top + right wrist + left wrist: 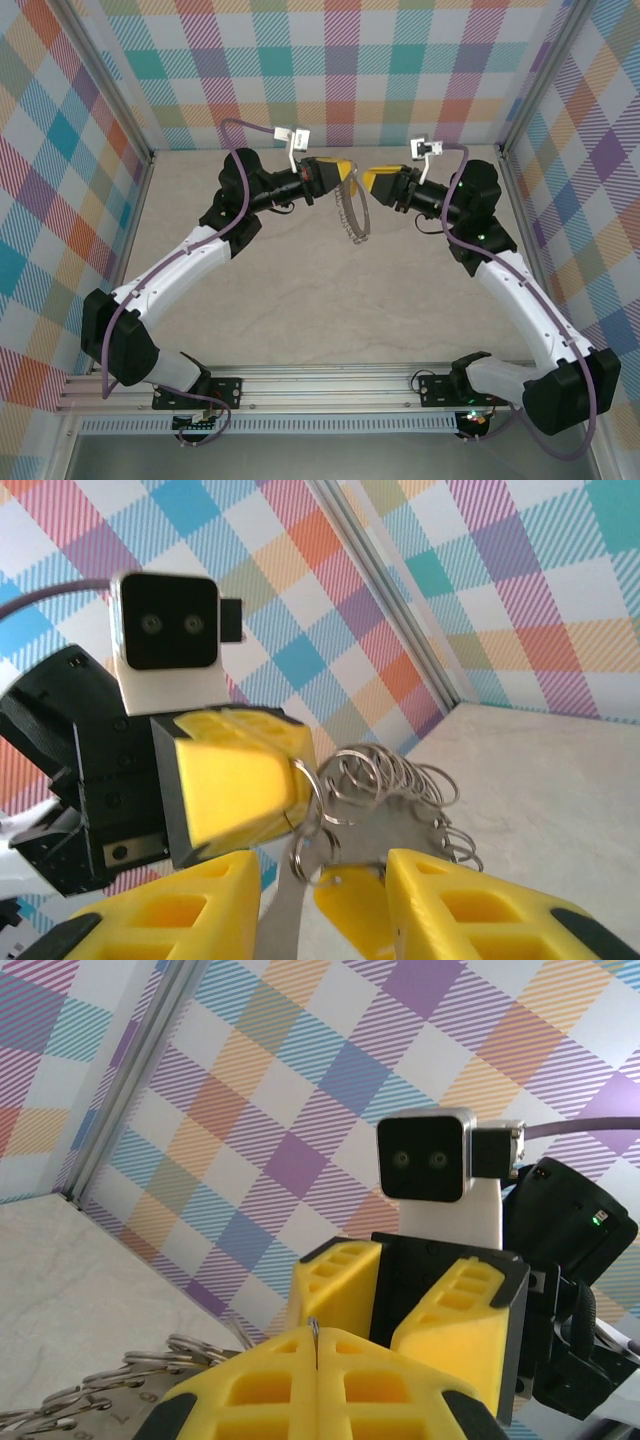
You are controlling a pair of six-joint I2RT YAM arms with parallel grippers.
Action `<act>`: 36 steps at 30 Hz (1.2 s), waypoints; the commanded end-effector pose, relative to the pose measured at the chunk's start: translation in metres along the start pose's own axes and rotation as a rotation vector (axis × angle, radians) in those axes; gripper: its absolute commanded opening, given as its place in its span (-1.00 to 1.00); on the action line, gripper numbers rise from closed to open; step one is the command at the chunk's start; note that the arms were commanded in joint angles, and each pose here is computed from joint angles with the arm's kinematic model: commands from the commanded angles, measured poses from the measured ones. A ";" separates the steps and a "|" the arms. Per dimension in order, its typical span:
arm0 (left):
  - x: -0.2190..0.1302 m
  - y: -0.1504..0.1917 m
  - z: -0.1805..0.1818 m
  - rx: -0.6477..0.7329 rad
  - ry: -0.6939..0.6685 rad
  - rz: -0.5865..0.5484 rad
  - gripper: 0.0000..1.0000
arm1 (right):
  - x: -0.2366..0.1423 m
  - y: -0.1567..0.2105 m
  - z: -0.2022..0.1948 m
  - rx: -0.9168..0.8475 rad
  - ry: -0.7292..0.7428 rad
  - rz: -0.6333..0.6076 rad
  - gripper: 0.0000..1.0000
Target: Put the keys on the keyring
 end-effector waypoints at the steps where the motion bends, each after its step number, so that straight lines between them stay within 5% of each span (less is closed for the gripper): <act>1: -0.007 -0.012 -0.030 0.057 0.096 -0.040 -1.00 | 0.001 -0.022 0.011 -0.047 -0.066 -0.066 -0.24; 26: -0.004 -0.012 -0.038 0.069 0.123 -0.018 -1.00 | 0.013 -0.020 0.007 -0.020 -0.158 -0.038 -0.53; 33: -0.003 -0.012 -0.038 0.067 0.120 -0.017 -1.00 | 0.012 -0.015 0.007 -0.019 -0.156 -0.029 -1.00; 36: -0.003 -0.013 -0.038 0.068 0.120 -0.019 -1.00 | 0.011 -0.014 0.007 -0.023 -0.153 -0.022 -1.00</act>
Point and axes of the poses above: each hand's point on the last joint's axis, 136 mm out from that joint toward the fingers, its own x axis out along the fingers, its own z axis along the line the jaws close on, y = z × x, the point moved 7 cm from there along -x, back along the fingers, and after that the axes turned 7 degrees about -x, right-handed, at the moved point
